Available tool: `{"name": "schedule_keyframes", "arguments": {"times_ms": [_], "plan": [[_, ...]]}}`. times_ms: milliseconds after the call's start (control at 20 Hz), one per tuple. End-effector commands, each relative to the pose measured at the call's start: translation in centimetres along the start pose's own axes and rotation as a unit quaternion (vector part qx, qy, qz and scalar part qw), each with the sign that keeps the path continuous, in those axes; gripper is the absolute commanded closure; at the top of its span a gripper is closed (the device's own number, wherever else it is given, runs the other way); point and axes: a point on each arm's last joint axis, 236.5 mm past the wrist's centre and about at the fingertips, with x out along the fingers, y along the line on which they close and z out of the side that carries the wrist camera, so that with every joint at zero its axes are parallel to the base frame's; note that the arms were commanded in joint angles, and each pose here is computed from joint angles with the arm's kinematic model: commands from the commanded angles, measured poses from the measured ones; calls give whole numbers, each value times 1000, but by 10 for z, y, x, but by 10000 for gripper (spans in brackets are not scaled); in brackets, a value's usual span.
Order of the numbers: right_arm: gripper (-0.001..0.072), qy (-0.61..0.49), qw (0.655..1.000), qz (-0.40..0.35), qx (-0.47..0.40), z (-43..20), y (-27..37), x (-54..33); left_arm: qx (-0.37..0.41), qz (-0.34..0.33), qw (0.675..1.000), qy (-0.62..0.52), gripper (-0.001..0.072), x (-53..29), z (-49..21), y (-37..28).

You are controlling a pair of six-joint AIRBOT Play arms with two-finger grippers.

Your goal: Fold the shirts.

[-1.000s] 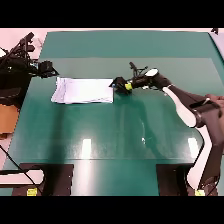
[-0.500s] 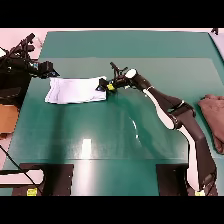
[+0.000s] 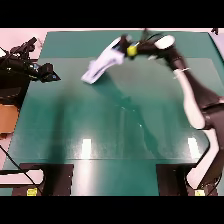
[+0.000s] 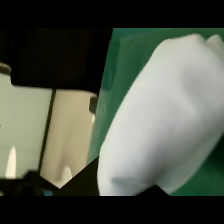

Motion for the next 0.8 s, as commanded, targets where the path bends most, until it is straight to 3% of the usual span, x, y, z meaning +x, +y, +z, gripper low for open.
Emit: {"name": "schedule_keyframes", "arguments": {"times_ms": [0,250,450,600,750], "plan": [[697,-146,985,-78,40,99,-17,-146,-11,-12,999,39,686,-2,-19,-8],[696,-238,934,-233,130,115,-93,-327,-7,-17,1000,23,686,-21,-19,-24],[696,-258,874,-357,203,65,-156,-440,-1,-19,1000,9,687,-34,-19,-35],[695,-269,811,-459,243,11,-191,-520,-3,-21,1000,11,686,-36,-21,-38],[695,-253,766,-518,285,-52,-218,-573,-3,-23,1000,13,686,-36,-22,-39]]}}
